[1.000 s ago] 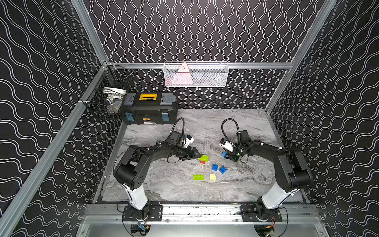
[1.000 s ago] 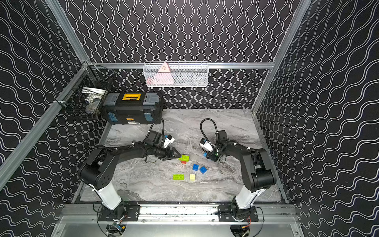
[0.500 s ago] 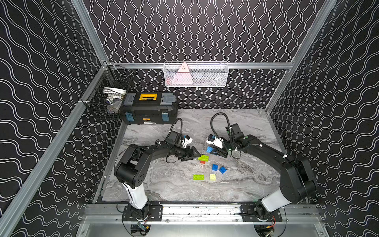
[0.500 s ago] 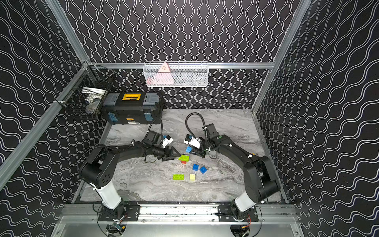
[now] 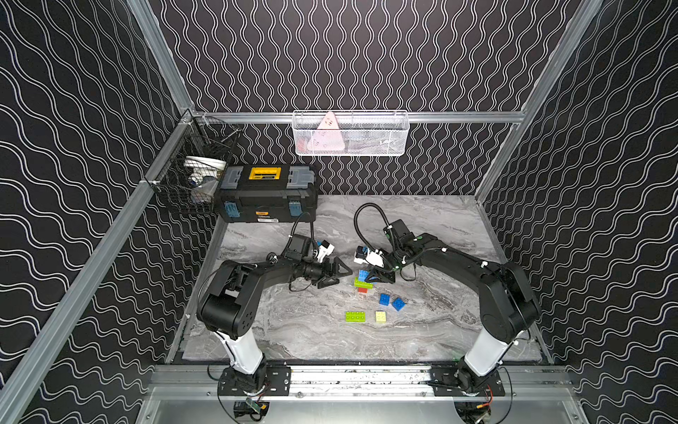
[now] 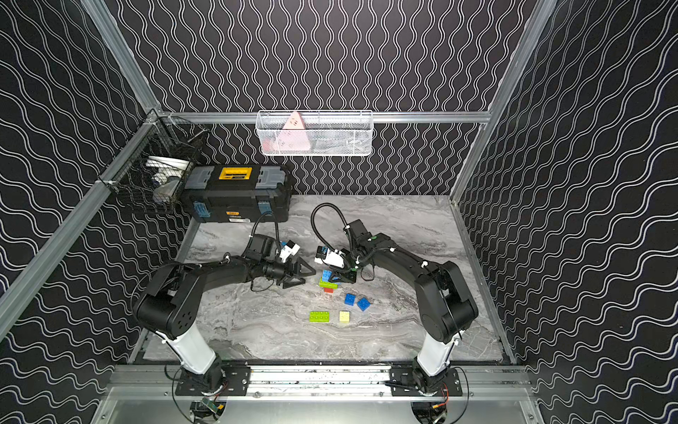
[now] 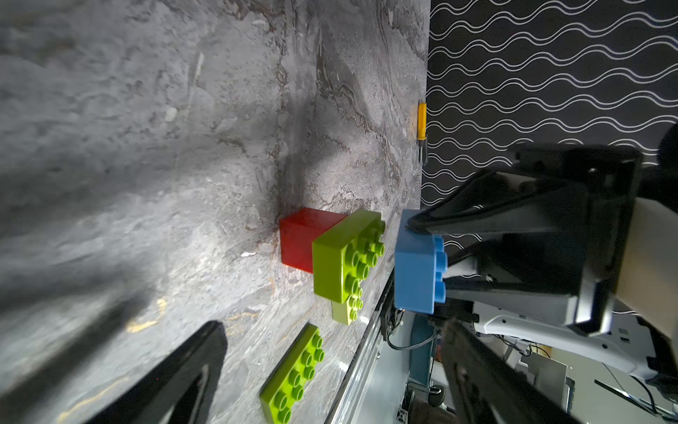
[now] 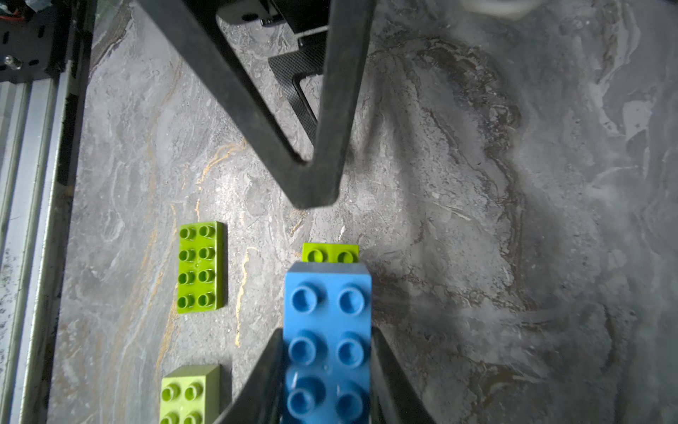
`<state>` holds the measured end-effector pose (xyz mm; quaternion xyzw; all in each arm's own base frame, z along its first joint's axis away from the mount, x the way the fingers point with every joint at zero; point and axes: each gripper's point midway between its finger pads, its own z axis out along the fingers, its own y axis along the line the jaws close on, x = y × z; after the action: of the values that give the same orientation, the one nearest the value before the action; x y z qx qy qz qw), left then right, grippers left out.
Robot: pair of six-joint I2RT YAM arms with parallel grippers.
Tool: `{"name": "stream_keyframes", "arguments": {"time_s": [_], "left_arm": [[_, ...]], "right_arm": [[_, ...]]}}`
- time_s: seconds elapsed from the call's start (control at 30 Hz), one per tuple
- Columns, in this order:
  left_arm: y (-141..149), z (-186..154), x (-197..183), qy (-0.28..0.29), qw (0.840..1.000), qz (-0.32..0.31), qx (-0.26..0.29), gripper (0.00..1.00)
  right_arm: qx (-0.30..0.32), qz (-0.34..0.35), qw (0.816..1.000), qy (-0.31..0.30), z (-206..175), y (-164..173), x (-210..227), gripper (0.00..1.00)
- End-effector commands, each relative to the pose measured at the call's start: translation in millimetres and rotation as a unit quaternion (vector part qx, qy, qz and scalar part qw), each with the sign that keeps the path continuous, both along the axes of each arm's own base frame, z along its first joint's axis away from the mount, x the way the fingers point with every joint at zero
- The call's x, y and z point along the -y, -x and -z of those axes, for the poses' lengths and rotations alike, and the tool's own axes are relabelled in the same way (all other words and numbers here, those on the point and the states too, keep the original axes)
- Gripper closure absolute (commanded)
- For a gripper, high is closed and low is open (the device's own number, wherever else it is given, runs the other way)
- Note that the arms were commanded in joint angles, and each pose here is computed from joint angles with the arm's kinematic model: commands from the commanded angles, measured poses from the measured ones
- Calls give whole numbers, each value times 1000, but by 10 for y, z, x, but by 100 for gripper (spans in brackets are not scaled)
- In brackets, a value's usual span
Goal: Assemble a carrot with lego
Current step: Assemble the lego brick with the lego brick.
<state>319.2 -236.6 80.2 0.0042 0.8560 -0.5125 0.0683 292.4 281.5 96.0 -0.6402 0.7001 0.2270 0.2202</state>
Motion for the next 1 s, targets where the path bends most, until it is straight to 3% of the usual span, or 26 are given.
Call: {"name": "stream_keyframes", "arguments": {"time_s": [0.0, 0.73, 0.97], "left_arm": [[-17, -46, 88, 11, 1000, 10, 8, 3], [4, 100, 234, 10, 1000, 21, -9, 10], [-4, 99, 239, 10, 1000, 20, -9, 6]], "right_arm": [[-12, -18, 1000, 17, 53, 81, 4, 74], [-8, -19, 997, 76, 258, 51, -36, 72], [-19, -11, 992, 123, 390, 92, 36, 72]]}}
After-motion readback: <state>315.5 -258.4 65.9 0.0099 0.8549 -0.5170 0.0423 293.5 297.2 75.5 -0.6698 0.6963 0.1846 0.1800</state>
